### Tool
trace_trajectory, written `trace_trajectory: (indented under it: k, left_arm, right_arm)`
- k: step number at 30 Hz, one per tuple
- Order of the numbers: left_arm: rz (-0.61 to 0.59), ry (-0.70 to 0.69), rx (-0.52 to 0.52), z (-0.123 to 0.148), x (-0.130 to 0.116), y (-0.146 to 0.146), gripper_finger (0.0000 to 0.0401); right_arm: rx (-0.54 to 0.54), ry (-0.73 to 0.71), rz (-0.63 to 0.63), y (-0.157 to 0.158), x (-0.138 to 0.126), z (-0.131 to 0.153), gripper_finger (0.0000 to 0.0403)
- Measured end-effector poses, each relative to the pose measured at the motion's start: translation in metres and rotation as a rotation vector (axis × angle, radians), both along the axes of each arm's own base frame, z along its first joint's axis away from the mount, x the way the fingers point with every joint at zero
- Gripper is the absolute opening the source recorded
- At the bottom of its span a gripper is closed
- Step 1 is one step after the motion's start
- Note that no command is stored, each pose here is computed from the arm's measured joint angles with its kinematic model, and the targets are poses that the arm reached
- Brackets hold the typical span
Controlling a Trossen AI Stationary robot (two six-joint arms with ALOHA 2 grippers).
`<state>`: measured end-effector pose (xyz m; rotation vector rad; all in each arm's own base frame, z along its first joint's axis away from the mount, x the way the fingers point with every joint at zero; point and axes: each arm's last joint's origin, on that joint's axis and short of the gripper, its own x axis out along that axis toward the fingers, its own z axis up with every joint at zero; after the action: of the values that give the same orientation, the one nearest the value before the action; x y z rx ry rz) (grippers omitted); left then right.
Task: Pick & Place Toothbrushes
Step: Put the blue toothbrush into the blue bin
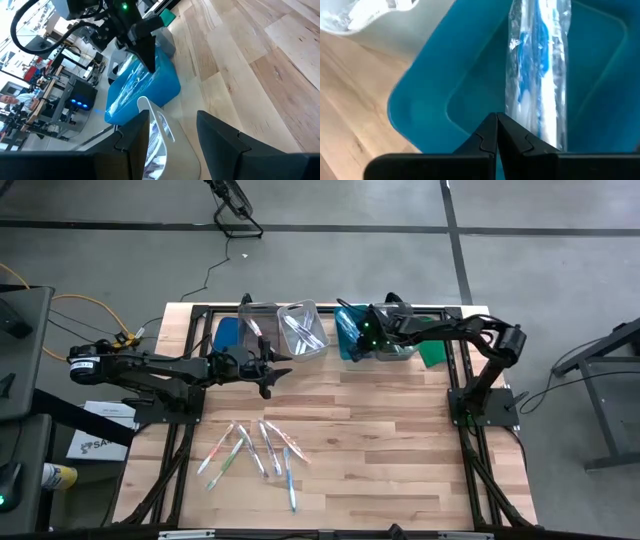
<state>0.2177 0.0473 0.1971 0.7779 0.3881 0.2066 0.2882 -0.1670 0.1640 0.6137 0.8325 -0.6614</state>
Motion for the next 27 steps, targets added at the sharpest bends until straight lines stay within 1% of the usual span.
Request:
trace_trajectory:
  k: [3,9,15,22,27]
  left_arm:
    - [0.000,0.000,0.000,0.000,0.000,0.000,0.0158]
    - [0.000,0.003,-0.001,0.000,0.000,0.000,0.0158]
    - [-0.001,0.005,0.004,0.000,0.000,0.000,0.0158]
    - [-0.002,0.006,0.007,0.000,0.000,0.000,0.0158]
    - [-0.002,0.006,0.007,0.000,0.000,0.000,0.0158]
  right_arm:
    - [-0.018,-0.012,-0.002,-0.001,0.001,0.001,0.0002]
    - [-0.059,-0.083,-0.001,-0.001,-0.001,0.020,0.0002]
    - [-0.119,-0.081,-0.017,0.000,-0.007,0.033,0.0002]
    - [-0.067,0.018,-0.043,-0.003,-0.018,0.026,0.0002]
    - [-0.071,0.008,-0.048,-0.004,-0.017,0.027,0.0002]
